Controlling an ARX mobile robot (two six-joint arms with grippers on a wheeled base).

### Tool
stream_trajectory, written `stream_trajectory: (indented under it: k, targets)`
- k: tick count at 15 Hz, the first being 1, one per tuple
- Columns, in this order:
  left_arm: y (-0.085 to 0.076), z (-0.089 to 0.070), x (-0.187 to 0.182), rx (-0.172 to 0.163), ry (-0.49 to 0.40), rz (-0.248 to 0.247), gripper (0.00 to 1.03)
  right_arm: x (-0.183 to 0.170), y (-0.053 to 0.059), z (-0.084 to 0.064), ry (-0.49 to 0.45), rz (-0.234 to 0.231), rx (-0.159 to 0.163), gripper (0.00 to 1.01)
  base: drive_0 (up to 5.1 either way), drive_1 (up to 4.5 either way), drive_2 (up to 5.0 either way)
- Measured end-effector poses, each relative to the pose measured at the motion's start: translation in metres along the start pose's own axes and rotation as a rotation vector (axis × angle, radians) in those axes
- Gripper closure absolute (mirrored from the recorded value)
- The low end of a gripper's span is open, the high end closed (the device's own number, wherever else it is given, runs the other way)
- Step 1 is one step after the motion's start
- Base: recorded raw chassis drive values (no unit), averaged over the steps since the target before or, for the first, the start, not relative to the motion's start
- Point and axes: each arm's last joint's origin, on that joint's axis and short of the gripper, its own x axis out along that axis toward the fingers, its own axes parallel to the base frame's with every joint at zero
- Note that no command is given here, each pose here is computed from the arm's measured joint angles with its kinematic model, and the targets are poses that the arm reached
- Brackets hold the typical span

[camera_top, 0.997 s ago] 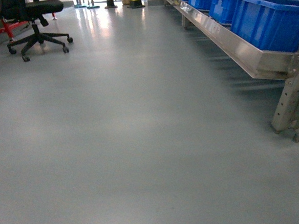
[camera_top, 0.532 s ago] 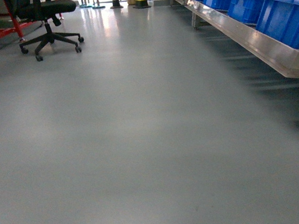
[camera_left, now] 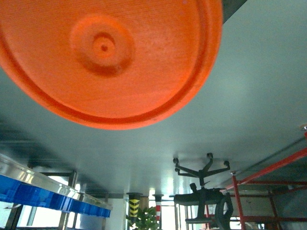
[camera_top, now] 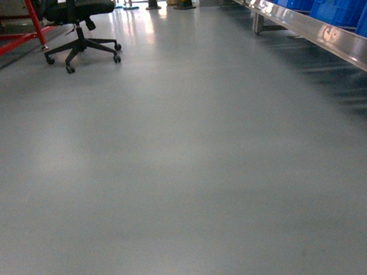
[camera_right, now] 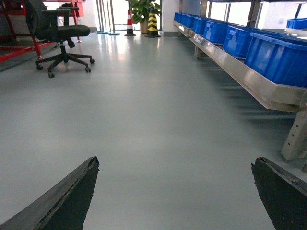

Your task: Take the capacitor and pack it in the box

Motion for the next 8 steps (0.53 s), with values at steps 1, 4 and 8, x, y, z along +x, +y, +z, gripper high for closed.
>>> stream_trajectory:
  k: [1,4,8]
  targets:
    - [0.0000,0.0003,0.0000,0.000,-0.003,0.000,0.60,0.0000,0.0000,0.0002,-0.002,0.000,0.000,0.03,-5.0,2.41,2.4]
    - [0.0000,0.0000,0.0000,0.000,0.000,0.001,0.60,0.0000,0.0000,0.0001,-0.001,0.000,0.000,0.03,-5.0,2.45,2.4]
    - [0.0000,0.0003,0.0000,0.000,-0.003,0.000,0.60,0.0000,0.0000,0.0000,0.000,0.000,0.000,0.03,-5.0,2.45,2.4]
